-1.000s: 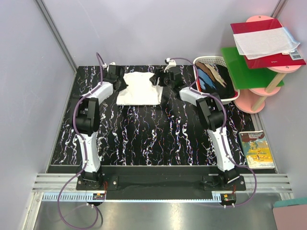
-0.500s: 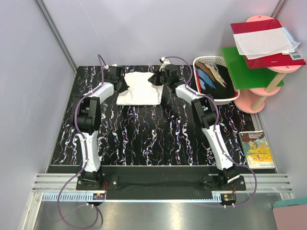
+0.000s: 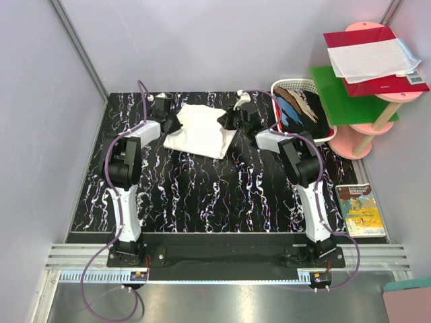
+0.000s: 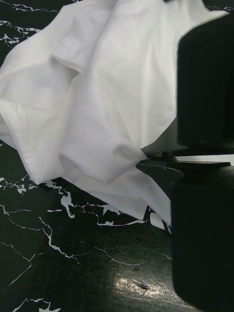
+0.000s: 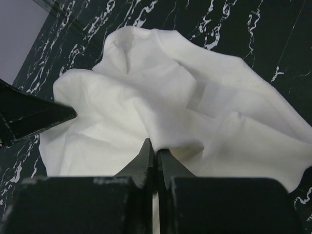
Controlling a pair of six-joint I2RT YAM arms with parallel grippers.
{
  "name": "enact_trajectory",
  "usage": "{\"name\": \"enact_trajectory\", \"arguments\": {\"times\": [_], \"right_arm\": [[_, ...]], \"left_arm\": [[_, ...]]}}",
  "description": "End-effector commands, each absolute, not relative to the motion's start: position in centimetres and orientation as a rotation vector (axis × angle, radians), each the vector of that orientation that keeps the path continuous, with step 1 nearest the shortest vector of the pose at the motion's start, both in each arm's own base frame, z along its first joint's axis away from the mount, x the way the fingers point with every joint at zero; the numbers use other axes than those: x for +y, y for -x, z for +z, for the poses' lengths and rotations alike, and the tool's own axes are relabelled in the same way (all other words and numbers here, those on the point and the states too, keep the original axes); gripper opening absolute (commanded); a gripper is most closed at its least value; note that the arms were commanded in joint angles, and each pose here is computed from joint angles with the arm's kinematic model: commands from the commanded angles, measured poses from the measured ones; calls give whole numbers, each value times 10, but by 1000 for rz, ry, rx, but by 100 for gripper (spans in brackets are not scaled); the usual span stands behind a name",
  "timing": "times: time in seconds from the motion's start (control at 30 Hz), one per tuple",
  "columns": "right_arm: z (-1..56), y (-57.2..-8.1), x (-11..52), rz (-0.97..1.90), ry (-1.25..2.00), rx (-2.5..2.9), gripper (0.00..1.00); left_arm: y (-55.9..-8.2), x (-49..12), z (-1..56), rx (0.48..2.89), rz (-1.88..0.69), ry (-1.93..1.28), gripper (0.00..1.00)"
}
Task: Fold and stack the t-shirts
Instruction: Fold the tshirt
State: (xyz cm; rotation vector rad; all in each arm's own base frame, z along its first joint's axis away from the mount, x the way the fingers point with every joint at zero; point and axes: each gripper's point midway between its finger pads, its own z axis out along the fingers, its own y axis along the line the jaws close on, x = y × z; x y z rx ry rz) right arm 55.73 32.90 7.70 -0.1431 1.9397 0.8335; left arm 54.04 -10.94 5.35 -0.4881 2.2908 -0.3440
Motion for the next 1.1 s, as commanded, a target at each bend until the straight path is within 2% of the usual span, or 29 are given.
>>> {"name": "enact_trajectory", "arguments": {"times": [0.0, 0.2, 0.23, 0.27, 0.3, 0.37, 0.43, 0.53, 0.77, 0.9, 0.93, 1.0, 1.03, 1.07], "right_arm": [[176, -576, 308, 752, 72, 1660, 0], [188, -576, 306, 764, 63, 1625, 0], [191, -575, 305, 763, 59, 1619, 0], [189, -575, 303, 754, 50, 1621, 0], [193, -576, 301, 749, 43, 1609, 0], [192, -577, 298, 734, 29, 1608, 0], [191, -581, 293, 720, 19, 1616, 0], [194, -586, 282, 700, -11, 1607, 0], [190, -603, 245, 601, -183, 1610, 0], [147, -614, 224, 496, -348, 1774, 0], [145, -620, 223, 483, -362, 1783, 18], [126, -619, 215, 416, -390, 1873, 37], [128, -623, 217, 410, -379, 1881, 43], [121, -619, 216, 389, -361, 1919, 56]], "left_arm": [[-562, -114, 107, 2137, -423, 463, 0], [-565, -125, 115, 2109, -501, 441, 0], [-568, -126, 120, 2090, -511, 431, 4], [-570, -129, 124, 2080, -526, 415, 15], [-570, -132, 125, 2086, -546, 387, 45], [-570, -135, 131, 2089, -561, 372, 67], [-562, -134, 131, 2099, -563, 391, 87], [-543, -127, 139, 2055, -556, 413, 98], [-504, -115, 151, 2037, -520, 395, 99], [-496, -111, 152, 2048, -488, 380, 99], [-493, -111, 153, 2048, -491, 377, 99], [-490, -114, 152, 2059, -509, 351, 99], [-487, -116, 153, 2062, -517, 340, 99], [-485, -119, 153, 2066, -533, 324, 99]]}}
